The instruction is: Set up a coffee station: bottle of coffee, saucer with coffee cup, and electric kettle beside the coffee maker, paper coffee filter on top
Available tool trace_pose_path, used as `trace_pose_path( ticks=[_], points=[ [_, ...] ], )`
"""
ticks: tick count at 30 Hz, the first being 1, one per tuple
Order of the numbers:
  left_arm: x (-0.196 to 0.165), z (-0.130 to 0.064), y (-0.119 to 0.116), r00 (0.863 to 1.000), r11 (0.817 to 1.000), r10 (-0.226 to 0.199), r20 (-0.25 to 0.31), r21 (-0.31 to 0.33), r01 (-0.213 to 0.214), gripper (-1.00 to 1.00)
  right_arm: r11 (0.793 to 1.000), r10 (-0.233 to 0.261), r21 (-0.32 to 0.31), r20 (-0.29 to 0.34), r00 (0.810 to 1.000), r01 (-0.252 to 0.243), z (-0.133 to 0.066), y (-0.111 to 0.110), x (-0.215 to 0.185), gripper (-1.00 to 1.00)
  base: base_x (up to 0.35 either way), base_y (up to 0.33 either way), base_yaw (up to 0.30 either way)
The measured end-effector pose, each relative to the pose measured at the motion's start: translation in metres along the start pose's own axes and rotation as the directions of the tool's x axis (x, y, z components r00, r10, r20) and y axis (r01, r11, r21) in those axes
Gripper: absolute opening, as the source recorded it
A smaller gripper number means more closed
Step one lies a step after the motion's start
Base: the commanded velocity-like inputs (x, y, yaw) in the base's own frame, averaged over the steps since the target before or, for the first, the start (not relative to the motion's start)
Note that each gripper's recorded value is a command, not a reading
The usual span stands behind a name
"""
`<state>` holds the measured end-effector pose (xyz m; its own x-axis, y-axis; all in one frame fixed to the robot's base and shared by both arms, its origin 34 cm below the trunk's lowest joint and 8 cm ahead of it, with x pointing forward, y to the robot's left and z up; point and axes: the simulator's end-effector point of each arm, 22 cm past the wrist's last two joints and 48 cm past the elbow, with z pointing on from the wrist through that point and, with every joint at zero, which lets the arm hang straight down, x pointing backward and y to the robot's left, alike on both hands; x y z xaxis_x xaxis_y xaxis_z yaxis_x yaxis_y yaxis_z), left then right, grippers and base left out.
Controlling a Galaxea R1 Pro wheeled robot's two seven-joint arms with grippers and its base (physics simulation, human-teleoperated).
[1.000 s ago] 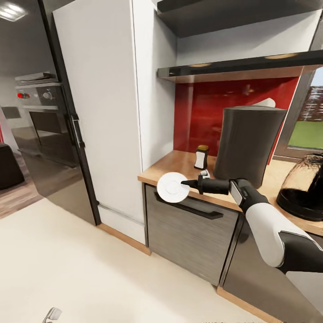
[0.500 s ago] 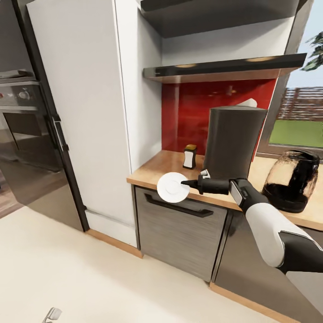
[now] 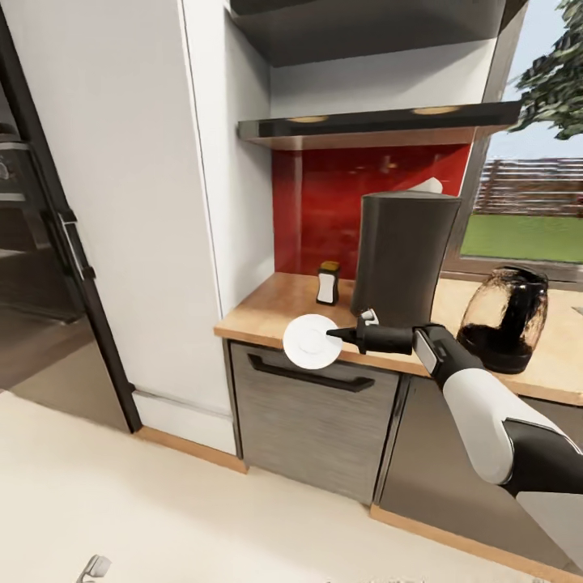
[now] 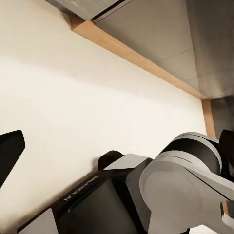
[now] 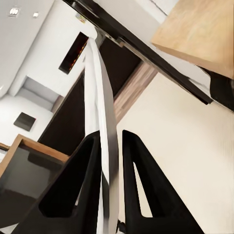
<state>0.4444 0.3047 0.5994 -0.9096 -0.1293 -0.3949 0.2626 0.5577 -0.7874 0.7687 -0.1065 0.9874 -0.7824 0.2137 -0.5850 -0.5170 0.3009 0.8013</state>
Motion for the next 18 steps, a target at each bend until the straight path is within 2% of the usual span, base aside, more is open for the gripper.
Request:
trace_pose_path(
  ticks=[4,11,18],
  points=[
    [0.0000,-0.0001,-0.0001,1.000,1.000,0.000,0.000,0.000,0.000,1.00,1.000,-0.001,0.001,0.000,1.000,0.001,-0.0004,-0.0001,0.0000,-1.00,0.074,0.126,-0.283],
    [0.0000,-0.0002,-0.0002,1.000,1.000,0.000,0.000,0.000,0.000,1.00,1.000,0.000,0.000,0.003,1.000,0.000,-0.0018,-0.0002,-0.0008,-1.00,0.160,0.254,-0.271],
    [0.0000,-0.0001,-0.0001,1.000,1.000,0.000,0.000,0.000,0.000,1.00,1.000,0.001,-0.010,0.004,1.000,-0.001,-0.0018,0.0018,-0.0010,-1.00,0.101,0.279,-0.137]
  ],
)
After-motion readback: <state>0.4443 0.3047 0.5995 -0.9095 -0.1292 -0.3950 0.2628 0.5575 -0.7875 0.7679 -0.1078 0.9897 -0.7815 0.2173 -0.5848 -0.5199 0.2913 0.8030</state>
